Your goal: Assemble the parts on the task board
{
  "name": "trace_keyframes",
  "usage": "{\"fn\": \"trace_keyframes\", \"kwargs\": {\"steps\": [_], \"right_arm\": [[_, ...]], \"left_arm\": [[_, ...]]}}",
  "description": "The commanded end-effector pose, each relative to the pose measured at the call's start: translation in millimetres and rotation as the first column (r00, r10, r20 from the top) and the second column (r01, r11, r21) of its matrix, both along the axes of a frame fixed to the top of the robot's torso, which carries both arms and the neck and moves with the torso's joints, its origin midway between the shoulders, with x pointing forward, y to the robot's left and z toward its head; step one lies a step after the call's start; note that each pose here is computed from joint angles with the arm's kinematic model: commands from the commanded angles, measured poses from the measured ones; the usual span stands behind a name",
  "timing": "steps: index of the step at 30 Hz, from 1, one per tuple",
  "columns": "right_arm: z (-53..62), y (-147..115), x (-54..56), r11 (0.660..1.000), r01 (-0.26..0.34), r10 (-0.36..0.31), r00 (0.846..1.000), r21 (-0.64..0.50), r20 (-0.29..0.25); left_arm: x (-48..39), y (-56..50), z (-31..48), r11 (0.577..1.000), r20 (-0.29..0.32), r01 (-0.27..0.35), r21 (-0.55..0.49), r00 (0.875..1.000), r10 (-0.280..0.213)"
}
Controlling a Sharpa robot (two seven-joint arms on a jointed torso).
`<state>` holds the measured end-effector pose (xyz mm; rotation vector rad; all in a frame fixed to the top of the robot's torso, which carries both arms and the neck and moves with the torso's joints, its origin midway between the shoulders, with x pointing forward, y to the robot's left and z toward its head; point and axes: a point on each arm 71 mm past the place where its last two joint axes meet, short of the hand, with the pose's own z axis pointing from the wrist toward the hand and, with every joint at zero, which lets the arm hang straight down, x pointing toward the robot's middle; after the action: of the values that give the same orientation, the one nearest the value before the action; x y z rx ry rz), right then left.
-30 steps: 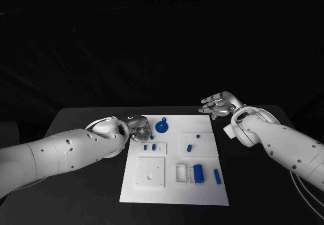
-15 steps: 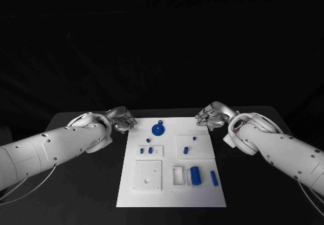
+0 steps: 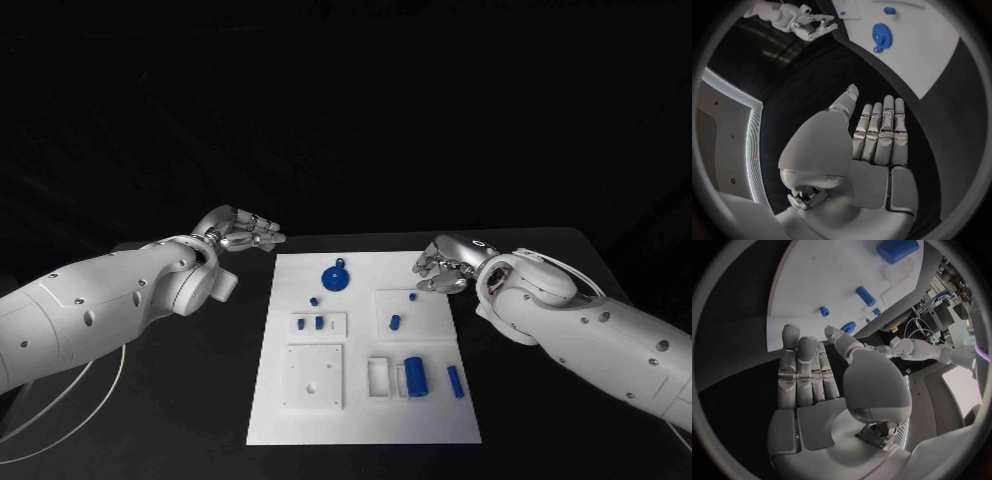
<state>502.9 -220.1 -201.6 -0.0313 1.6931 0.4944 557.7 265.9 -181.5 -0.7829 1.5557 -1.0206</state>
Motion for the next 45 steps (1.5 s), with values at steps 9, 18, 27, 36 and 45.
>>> {"fn": "trace_keyframes", "kwargs": {"steps": [9,18,27,36,45], "right_arm": [[-18.2,14,-9.5,0.993,-0.025,0.023,1.000,-0.118,-0.013],[-26.2,22,-15.3,0.989,-0.057,0.052,0.998,-0.136,-0.041],[-34.8,23,-16.3,0.984,-0.048,0.044,0.999,-0.170,-0.028],[-42.9,28,-18.1,0.979,-0.046,0.045,0.999,-0.201,-0.010],[-52.5,33,-23.1,0.967,-0.063,0.060,0.998,-0.247,-0.021]], "left_arm": [[-2.4,-7.4,6.2,0.985,0.019,0.004,-0.170,1.000,-0.001],[-2.3,-6.8,6.7,0.986,0.025,-0.001,-0.169,1.000,0.006],[-2.1,-7.3,6.5,0.986,0.024,0.000,-0.168,1.000,0.004],[-2.0,-6.8,6.3,0.986,0.021,-0.004,-0.166,1.000,0.007],[-1.7,-6.3,5.9,0.987,0.018,-0.009,-0.161,1.000,0.012]]}}
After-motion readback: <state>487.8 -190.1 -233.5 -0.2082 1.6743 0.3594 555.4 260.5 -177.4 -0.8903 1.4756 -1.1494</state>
